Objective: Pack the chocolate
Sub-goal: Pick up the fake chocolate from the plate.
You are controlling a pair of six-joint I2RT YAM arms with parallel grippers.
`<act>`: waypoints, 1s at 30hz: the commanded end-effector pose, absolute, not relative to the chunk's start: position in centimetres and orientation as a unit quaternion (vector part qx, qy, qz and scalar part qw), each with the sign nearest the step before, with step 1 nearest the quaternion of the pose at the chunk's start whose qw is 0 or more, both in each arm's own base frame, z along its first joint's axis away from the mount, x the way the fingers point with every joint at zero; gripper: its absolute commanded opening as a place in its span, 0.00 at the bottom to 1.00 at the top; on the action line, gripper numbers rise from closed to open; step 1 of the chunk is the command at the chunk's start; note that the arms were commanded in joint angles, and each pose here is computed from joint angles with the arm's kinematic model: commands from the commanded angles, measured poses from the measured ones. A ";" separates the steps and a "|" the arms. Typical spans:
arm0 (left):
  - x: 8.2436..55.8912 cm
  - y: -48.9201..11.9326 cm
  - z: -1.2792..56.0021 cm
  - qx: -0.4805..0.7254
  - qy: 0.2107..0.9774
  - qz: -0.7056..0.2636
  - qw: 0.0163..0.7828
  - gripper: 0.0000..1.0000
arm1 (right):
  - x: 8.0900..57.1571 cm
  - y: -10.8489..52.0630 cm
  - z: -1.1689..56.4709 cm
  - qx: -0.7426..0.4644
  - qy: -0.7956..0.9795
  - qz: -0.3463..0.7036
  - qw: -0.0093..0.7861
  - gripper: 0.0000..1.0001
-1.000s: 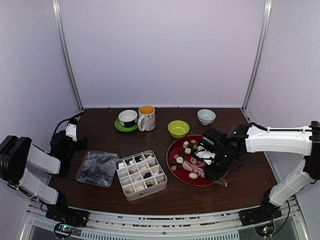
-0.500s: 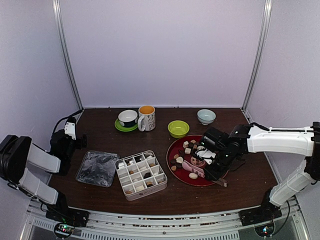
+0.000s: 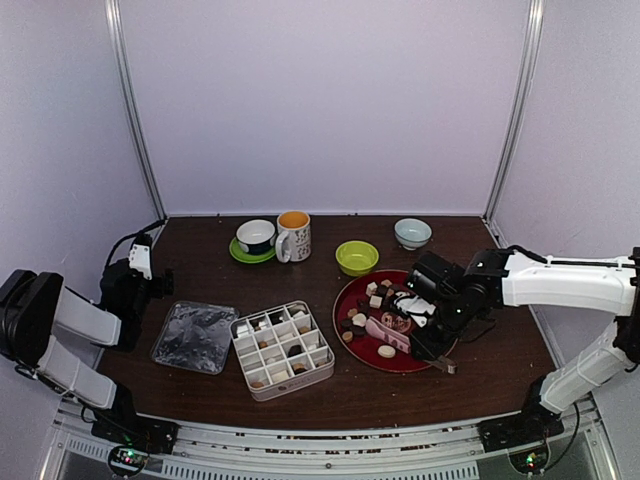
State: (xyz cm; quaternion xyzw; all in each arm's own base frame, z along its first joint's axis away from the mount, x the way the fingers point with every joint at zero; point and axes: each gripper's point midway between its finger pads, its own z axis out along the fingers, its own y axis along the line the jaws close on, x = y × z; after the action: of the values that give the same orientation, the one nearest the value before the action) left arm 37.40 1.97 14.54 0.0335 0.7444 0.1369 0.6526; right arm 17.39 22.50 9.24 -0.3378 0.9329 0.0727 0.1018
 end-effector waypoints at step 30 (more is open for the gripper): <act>37.9 2.4 16.4 0.018 0.722 0.138 0.678 0.98 | 19.2 24.1 8.7 -0.370 0.922 0.052 0.106 0.31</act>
State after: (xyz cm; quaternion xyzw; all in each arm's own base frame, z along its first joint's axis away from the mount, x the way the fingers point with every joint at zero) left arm 37.40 1.99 14.54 0.0333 0.7445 0.1372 0.6526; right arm 17.99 23.22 8.05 -0.3603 0.9272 0.0582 0.0844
